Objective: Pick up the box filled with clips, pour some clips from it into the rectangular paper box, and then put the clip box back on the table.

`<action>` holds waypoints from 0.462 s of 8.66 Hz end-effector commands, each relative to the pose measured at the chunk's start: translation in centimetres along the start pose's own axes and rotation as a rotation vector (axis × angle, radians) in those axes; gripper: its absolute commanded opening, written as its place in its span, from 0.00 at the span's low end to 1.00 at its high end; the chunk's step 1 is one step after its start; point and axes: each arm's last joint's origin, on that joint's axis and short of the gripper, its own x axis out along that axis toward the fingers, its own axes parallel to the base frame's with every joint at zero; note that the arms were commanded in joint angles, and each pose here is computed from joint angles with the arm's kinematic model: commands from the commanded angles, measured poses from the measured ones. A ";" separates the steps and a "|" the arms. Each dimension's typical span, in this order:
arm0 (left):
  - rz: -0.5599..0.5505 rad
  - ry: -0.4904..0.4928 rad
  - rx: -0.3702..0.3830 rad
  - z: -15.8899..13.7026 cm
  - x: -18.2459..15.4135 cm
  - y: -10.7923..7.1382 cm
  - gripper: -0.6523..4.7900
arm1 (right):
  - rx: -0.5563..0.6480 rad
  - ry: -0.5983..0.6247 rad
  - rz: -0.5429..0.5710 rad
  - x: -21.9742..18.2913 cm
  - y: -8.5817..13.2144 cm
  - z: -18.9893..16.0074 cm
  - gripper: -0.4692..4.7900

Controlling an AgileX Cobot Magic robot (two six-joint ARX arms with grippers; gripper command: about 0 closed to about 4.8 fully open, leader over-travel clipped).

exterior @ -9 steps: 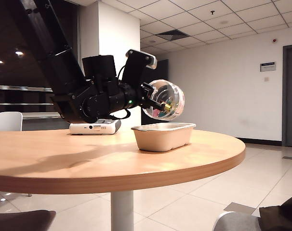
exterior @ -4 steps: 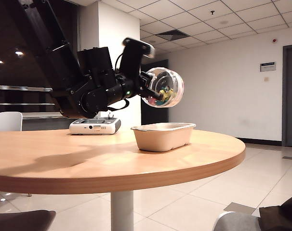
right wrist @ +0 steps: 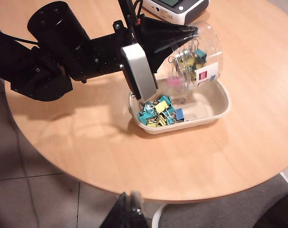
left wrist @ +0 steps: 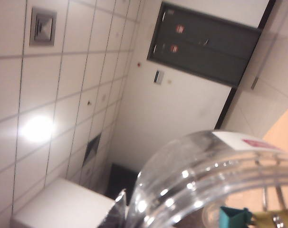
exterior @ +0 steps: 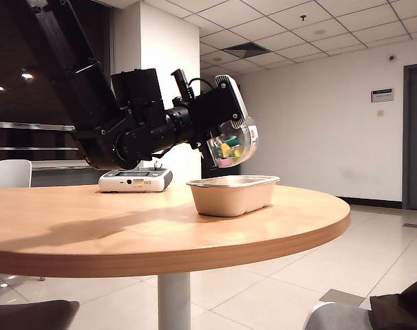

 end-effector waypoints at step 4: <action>-0.050 0.284 -0.651 -0.2 1.0 3.6 0.11 | -0.002 -0.007 0.005 0.1 0.0 -0.2 0.09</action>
